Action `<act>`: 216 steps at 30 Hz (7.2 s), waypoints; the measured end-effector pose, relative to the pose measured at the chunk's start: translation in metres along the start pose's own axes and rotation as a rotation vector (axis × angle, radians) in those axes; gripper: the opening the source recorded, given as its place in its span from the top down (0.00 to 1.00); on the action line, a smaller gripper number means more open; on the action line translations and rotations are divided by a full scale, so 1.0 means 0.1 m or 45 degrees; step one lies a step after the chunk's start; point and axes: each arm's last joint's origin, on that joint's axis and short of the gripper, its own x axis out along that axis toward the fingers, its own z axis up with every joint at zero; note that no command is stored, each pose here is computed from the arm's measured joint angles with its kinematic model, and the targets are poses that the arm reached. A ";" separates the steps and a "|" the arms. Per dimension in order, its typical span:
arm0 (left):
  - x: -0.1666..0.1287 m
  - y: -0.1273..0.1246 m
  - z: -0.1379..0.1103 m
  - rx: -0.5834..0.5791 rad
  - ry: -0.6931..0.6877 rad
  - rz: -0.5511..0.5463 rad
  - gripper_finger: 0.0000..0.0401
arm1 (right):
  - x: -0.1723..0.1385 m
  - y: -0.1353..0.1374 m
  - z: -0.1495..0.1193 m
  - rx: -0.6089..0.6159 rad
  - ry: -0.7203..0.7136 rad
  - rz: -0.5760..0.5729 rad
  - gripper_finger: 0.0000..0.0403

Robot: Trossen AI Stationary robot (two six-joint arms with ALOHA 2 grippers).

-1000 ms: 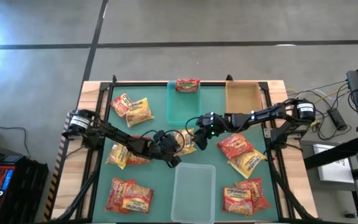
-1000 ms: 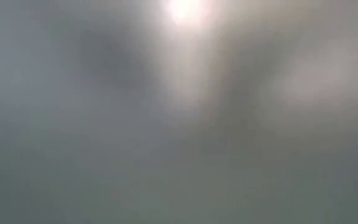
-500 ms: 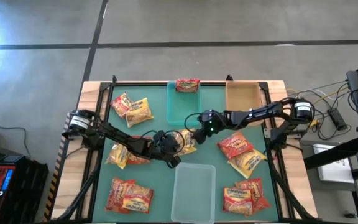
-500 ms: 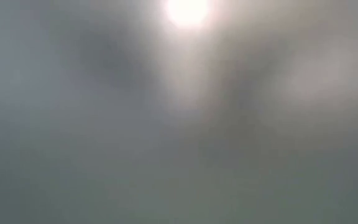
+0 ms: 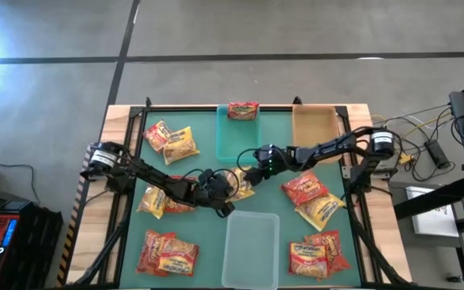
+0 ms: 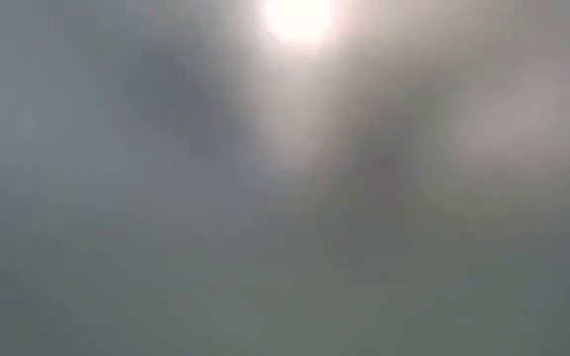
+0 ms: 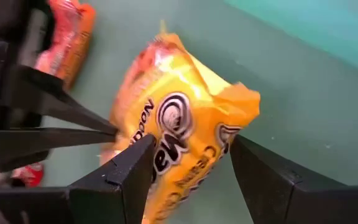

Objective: Sort Maruchan noodles
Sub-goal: Put the center yellow noodle pack into the transparent orange bin, then put the top right orange noodle pack into the transparent bin

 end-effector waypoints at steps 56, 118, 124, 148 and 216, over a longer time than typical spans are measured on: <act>-0.51 -0.06 0.21 -0.062 -0.190 0.289 1.00 | -0.24 0.05 0.18 -0.288 0.048 0.194 0.68; -0.51 -0.06 0.21 -0.049 -0.186 0.291 1.00 | -1.98 -0.43 1.30 -1.101 0.732 -1.056 0.68; -0.51 -0.06 0.21 -0.048 -0.185 0.291 1.00 | -1.73 -0.70 1.41 -1.115 0.868 -1.027 0.68; -0.42 -0.05 0.11 0.000 -0.144 0.331 1.00 | -1.65 -1.18 1.80 -1.004 0.770 -1.217 0.66; -0.44 -0.27 0.27 -0.084 -0.139 0.182 1.00 | -1.22 0.39 -0.69 -0.128 0.578 -0.735 0.46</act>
